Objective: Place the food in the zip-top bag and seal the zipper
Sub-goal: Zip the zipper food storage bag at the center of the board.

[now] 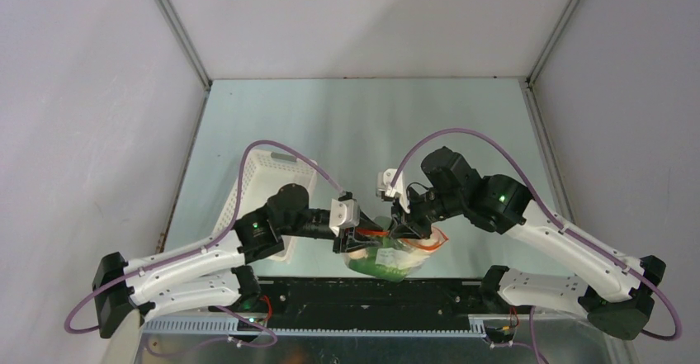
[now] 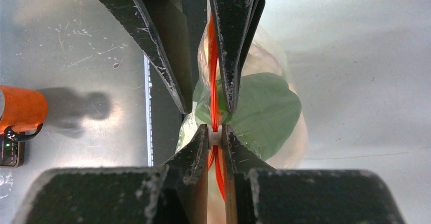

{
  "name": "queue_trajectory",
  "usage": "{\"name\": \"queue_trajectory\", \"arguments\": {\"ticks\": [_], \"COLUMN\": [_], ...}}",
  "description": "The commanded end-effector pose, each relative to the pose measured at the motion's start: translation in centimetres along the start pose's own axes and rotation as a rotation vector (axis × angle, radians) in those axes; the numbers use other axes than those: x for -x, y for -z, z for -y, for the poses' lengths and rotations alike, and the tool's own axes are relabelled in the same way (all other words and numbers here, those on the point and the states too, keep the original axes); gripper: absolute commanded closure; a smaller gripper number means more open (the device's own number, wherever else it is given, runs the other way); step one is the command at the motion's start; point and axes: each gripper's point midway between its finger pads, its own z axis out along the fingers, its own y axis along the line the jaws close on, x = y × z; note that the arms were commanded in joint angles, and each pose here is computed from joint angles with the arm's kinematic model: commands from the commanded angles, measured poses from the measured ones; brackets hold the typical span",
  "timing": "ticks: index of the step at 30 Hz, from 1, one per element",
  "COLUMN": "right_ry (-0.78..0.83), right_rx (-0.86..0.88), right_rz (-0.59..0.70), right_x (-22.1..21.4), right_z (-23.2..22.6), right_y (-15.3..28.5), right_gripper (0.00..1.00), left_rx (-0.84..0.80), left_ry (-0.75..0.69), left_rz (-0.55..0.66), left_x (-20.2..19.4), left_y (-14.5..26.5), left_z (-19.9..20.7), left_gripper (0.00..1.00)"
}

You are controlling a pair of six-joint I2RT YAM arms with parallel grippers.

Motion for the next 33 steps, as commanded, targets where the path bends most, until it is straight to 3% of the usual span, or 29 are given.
{"name": "queue_trajectory", "arguments": {"ticks": [1,2,7,14,18,22,33], "right_ry": [0.06,0.061,0.063,0.047,0.012,-0.003,-0.059], "right_rx": [0.016,0.017,0.017,-0.04,-0.11,-0.191,-0.377], "right_rz": [0.093,0.091,0.091,0.054,-0.012,-0.06,-0.182], "right_x": [2.7,2.7,2.7,1.8,0.0,-1.4,-5.0], "right_z": [-0.6,-0.7,-0.7,0.0,1.1,2.2,3.7], "right_y": [0.8,0.8,0.8,1.2,2.0,3.2,6.8], "right_gripper": [1.0,1.0,1.0,1.0,1.0,1.0,1.0], "left_rx": [-0.017,-0.013,-0.003,0.218,0.337,0.37,0.383], "left_ry": [-0.002,0.0,0.01,0.232,0.293,0.298,0.278], "left_rz": [0.022,0.025,0.017,-0.031,0.03,0.086,0.09], "left_x": [1.1,1.1,1.1,0.3,-0.1,-0.1,-0.7], "left_y": [0.0,-0.1,-0.2,0.5,1.7,2.8,3.3], "left_z": [0.2,0.2,0.0,-1.7,-1.5,-1.5,-1.5], "left_gripper": [0.65,0.67,0.98,1.0,1.0,1.0,1.0]}}
